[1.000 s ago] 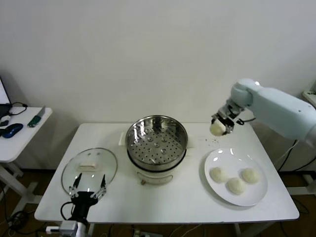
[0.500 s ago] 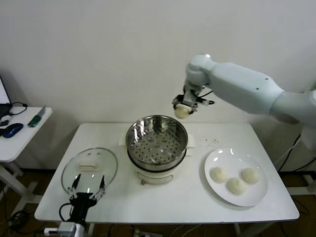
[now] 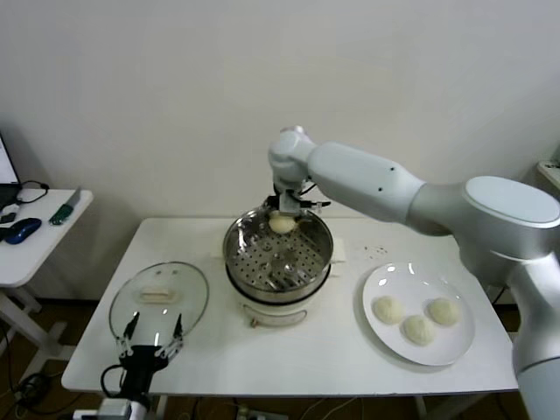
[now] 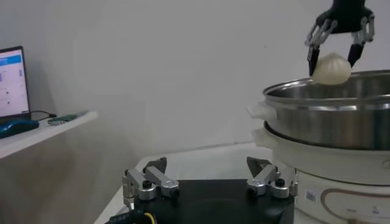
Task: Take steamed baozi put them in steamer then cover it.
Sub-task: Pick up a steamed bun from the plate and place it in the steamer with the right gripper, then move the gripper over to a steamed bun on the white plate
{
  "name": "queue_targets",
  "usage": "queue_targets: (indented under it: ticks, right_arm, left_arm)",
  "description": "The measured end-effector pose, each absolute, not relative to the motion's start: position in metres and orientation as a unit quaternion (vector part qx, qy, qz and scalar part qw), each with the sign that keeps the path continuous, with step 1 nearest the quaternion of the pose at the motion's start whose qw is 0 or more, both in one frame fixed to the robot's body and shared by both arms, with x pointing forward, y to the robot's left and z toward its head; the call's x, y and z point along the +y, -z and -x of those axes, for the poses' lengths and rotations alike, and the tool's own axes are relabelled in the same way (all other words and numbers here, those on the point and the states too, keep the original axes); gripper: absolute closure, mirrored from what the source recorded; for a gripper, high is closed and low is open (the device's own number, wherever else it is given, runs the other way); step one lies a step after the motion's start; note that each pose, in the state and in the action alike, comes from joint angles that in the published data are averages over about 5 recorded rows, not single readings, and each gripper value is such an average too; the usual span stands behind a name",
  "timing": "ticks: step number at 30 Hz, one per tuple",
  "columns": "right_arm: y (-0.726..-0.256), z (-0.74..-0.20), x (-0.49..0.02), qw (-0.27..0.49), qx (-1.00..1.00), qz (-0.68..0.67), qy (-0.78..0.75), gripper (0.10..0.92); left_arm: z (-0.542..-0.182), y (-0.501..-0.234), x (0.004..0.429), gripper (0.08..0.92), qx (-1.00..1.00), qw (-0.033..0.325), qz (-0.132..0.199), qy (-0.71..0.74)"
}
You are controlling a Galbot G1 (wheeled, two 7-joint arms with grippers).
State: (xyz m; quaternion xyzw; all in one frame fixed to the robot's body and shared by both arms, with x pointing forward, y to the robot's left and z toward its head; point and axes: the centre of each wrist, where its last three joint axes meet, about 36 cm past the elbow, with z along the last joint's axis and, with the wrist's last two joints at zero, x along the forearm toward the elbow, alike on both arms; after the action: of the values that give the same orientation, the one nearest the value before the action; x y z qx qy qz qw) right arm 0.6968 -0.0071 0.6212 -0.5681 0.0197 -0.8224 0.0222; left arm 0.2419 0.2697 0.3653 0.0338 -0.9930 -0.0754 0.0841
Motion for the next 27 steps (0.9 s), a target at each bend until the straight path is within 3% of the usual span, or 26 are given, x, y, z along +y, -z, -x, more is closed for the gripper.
queue_targets:
  ticks: [9,14,27]
  right_arm:
    - [-0.593,-0.695,0.002,0.024,0.004,0.568,0.823,0.277]
    - [-0.583,-0.695,0.004,0.023,0.002,0.569,0.822,0.230]
    - [-0.599,-0.696,-0.003,0.029,0.010,0.564,0.825,0.199]
  left_arm:
    - [-0.239,-0.365,0.268,0.177,-0.993,0.086,-0.034,0.073]
    - [-0.236,-0.366,0.269,0.177,-0.993,0.087,-0.035,0.073]
    - [-0.232,-0.367,0.269,0.177,-0.993,0.088,-0.035,0.072]
